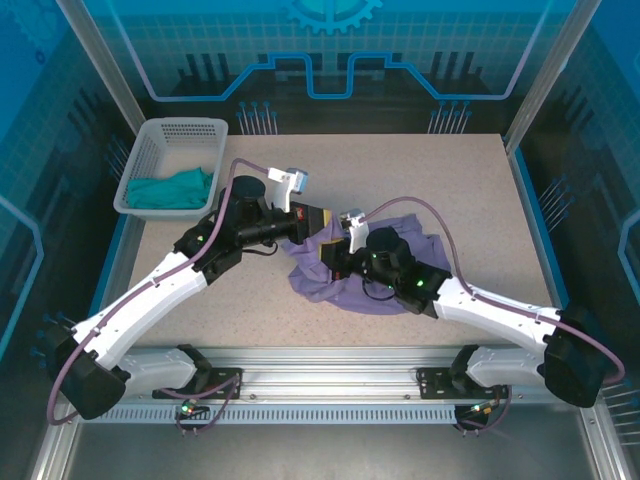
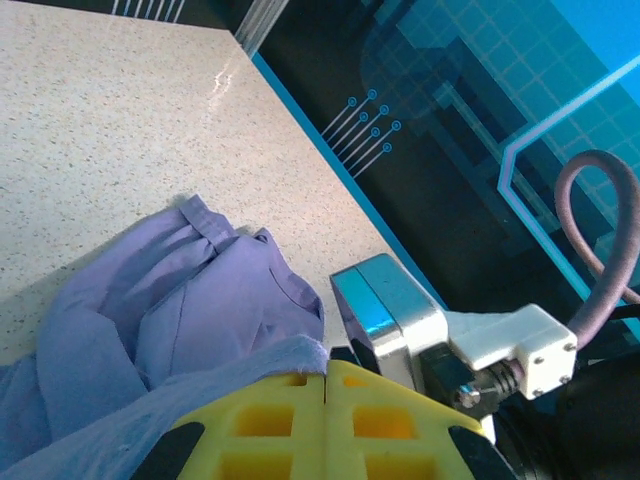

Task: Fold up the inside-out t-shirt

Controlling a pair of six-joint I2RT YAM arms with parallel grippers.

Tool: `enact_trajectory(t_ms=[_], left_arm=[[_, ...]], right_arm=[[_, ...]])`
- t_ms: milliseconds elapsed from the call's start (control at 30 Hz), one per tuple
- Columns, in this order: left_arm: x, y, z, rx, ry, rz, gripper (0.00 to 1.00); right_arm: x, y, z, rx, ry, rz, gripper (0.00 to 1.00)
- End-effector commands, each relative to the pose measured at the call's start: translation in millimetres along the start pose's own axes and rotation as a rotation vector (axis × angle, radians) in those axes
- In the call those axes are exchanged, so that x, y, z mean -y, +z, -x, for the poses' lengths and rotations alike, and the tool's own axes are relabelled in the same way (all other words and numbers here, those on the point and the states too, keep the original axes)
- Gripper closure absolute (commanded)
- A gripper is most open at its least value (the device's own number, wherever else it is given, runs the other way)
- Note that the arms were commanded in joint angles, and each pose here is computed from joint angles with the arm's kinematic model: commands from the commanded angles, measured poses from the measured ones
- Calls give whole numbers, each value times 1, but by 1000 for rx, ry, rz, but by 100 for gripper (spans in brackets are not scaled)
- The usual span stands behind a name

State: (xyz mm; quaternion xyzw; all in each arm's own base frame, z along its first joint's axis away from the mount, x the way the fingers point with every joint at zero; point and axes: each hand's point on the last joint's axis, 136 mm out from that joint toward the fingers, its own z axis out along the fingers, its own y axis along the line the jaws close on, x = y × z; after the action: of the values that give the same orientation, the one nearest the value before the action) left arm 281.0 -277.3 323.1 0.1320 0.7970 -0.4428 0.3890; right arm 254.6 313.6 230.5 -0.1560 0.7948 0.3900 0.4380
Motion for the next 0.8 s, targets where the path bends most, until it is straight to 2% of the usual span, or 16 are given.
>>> enact_trajectory(t_ms=[0, 167, 233, 433, 567, 767], left_arm=[[2, -12, 16, 68, 16, 38, 100], [-22, -13, 21, 74, -74, 68, 100], [-27, -12, 20, 53, -106, 44, 96], [-36, -17, 16, 28, -136, 23, 80], [-36, -23, 9, 27, -130, 3, 71], [-17, -27, -12, 19, -20, -158, 54]], right_arm=[[-6, -7, 14, 31, -81, 94, 100], [-24, -27, 20, -11, -164, 361, 100], [-29, -37, 21, -24, -190, 432, 100], [-34, -56, 29, -18, -222, 541, 100], [-34, -61, 34, -12, -240, 563, 100], [-31, -66, 38, -19, -263, 571, 100]])
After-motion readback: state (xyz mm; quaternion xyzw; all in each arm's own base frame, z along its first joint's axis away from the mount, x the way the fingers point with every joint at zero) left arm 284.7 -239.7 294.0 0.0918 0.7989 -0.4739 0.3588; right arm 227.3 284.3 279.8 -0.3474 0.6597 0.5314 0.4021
